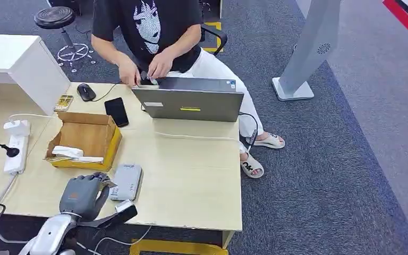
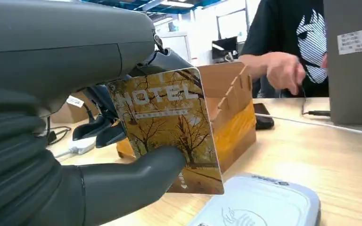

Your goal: Pass the card to the sensor for recognition and then transmit it.

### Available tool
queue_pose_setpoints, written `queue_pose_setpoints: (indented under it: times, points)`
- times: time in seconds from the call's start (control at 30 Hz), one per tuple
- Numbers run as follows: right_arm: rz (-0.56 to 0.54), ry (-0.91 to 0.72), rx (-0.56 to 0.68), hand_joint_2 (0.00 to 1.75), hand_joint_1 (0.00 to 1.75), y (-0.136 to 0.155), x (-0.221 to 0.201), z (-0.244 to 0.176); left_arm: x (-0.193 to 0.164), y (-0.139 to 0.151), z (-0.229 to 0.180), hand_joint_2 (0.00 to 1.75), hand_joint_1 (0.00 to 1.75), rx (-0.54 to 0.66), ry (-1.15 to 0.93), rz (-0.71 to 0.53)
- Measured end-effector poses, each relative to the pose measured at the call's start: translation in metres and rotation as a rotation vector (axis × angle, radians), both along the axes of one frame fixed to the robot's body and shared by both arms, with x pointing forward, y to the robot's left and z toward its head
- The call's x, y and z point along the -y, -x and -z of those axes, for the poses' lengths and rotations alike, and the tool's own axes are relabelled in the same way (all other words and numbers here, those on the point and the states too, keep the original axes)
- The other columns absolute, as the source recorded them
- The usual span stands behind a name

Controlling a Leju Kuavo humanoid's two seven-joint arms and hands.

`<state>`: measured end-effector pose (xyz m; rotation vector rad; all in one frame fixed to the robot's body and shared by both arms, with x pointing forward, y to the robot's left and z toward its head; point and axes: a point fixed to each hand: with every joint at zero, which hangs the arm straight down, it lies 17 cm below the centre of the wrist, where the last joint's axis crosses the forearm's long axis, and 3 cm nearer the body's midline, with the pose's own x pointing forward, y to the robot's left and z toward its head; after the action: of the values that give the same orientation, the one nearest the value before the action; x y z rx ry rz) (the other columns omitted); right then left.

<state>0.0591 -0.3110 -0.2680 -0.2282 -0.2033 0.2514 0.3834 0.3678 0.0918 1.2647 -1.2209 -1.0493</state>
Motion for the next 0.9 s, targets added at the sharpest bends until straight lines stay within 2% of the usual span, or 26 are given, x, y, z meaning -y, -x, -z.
queue_pose_setpoints:
  times: [0.9]
  points:
    - [-0.015, 0.011, 0.007, 1.75, 0.0, -0.002, 0.0, 0.0, -0.016, -0.021, -0.014, 1.75, 1.75, 0.036, -0.012, -0.029]
